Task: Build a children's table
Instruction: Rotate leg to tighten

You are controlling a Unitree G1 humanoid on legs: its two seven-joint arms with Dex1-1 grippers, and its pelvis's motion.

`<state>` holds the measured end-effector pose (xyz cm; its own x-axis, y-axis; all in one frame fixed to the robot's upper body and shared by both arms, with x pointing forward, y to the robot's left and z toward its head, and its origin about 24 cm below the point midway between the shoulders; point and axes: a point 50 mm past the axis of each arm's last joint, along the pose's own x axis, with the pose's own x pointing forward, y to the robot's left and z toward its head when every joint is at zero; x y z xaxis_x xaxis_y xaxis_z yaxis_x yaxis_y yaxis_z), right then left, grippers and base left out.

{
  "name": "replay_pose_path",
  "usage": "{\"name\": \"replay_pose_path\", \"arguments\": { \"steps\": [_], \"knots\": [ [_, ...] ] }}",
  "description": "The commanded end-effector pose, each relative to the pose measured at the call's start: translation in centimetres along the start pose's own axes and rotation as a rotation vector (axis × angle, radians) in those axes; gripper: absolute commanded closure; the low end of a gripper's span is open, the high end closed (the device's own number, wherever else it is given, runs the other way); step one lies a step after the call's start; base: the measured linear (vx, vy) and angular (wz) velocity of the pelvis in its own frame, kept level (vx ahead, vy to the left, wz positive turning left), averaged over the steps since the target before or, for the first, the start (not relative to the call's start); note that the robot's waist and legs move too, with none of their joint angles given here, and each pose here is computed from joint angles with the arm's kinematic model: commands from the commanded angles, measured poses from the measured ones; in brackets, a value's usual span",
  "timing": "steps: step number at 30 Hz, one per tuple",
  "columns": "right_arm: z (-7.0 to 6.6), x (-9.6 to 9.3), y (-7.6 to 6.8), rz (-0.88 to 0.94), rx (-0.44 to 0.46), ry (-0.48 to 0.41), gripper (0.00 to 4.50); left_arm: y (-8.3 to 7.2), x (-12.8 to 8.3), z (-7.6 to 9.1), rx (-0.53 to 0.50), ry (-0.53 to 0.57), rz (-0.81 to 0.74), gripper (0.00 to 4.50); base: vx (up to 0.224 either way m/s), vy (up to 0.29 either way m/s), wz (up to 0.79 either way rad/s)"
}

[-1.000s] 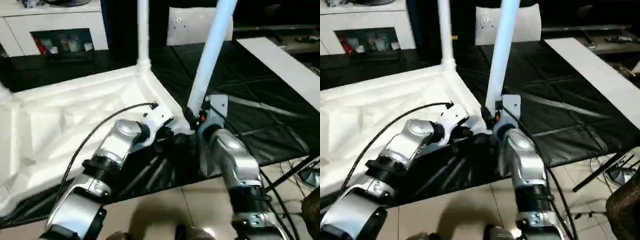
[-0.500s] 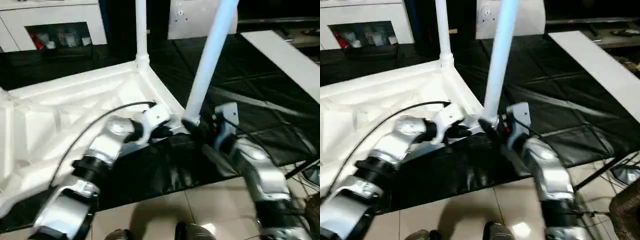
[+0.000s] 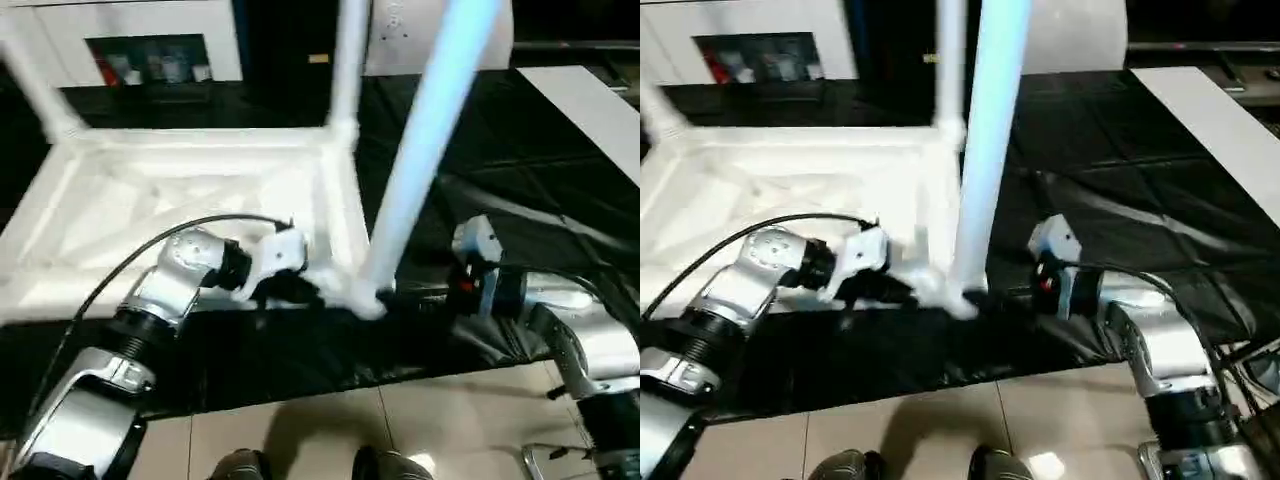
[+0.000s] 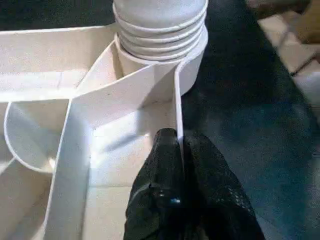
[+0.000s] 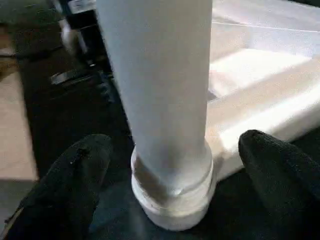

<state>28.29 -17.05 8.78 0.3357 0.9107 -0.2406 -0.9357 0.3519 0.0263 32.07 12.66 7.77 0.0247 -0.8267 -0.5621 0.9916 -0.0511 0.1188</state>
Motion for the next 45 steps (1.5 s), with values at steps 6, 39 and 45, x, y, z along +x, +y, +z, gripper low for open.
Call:
{"name": "replay_pose_path", "arguments": {
  "steps": [6,39,45],
  "knots": [
    [0.1,0.6,0.0,0.154,0.001,0.034,0.48,-0.9,1.1,0.9,0.094,0.03,-0.214,4.5,0.0,0.0,0.0],
    [-1.6,3.5,2.8,0.119,0.19,-0.056,2.38,0.2,2.7,1.9,-0.008,-0.018,-0.085,4.5,0.0,0.0,0.0],
    [-2.1,6.9,2.9,-0.215,0.3,-0.14,2.4,1.0,5.3,3.0,-0.134,-0.058,0.118,4.5,-0.005,0.009,-0.01]
  ]
}}
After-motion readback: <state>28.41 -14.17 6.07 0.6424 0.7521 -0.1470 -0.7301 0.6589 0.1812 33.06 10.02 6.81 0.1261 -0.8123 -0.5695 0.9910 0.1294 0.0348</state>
